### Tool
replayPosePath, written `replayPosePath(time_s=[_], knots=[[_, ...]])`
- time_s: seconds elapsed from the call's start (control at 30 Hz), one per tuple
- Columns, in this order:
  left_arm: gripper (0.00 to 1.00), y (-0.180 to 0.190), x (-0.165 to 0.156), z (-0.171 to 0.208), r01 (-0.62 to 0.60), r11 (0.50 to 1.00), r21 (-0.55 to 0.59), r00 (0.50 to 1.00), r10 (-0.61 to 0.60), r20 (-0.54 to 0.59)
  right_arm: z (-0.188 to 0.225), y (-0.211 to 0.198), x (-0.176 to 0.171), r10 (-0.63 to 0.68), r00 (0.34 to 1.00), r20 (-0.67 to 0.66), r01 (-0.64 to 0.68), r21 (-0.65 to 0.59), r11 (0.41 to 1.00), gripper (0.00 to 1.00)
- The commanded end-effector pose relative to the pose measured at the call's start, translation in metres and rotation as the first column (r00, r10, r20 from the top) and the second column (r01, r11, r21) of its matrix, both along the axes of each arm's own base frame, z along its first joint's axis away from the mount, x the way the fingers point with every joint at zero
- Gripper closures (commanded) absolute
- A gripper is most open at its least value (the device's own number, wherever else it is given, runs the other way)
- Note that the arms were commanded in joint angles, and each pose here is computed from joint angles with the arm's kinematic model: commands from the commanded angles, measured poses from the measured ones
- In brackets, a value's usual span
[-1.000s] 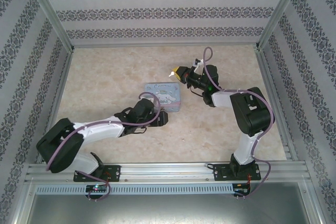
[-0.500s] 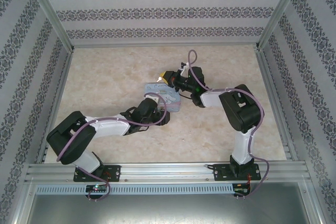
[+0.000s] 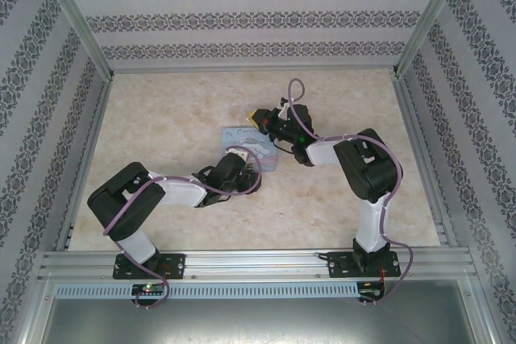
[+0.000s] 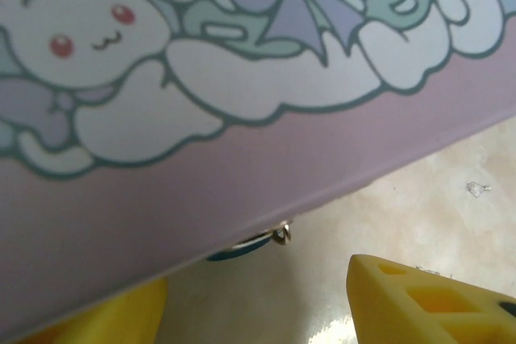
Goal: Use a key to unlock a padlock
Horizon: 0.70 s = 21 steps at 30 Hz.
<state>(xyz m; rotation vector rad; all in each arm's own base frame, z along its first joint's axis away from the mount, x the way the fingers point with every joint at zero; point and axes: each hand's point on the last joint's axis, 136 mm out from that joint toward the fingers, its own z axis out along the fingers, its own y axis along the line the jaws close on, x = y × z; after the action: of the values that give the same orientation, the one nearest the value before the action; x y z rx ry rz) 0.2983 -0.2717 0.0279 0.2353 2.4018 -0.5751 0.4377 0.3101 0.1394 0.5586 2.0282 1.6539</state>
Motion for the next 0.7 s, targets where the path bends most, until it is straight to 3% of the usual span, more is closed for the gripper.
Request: replayPosePath(time_s=[0.0,0.2,0.67], knots=[[0.38,-0.002,0.010,-0.005,0.005,1.000,0.020,0.998,-0.006,0.056,-0.016,0.003,0.001,-0.018,1.000,-0.007,0.018,-0.017,1.000,1.00],[0.39,-0.008,0.012,-0.009,0.021,1.000,0.014,0.998,-0.021,0.056,-0.026,0.008,0.003,-0.016,1.000,-0.025,0.016,-0.022,1.000,1.00],[0.39,-0.039,0.034,0.012,0.012,0.984,-0.179,0.999,-0.006,0.037,-0.047,0.009,0.001,-0.020,0.998,-0.064,0.017,-0.035,0.999,1.00]])
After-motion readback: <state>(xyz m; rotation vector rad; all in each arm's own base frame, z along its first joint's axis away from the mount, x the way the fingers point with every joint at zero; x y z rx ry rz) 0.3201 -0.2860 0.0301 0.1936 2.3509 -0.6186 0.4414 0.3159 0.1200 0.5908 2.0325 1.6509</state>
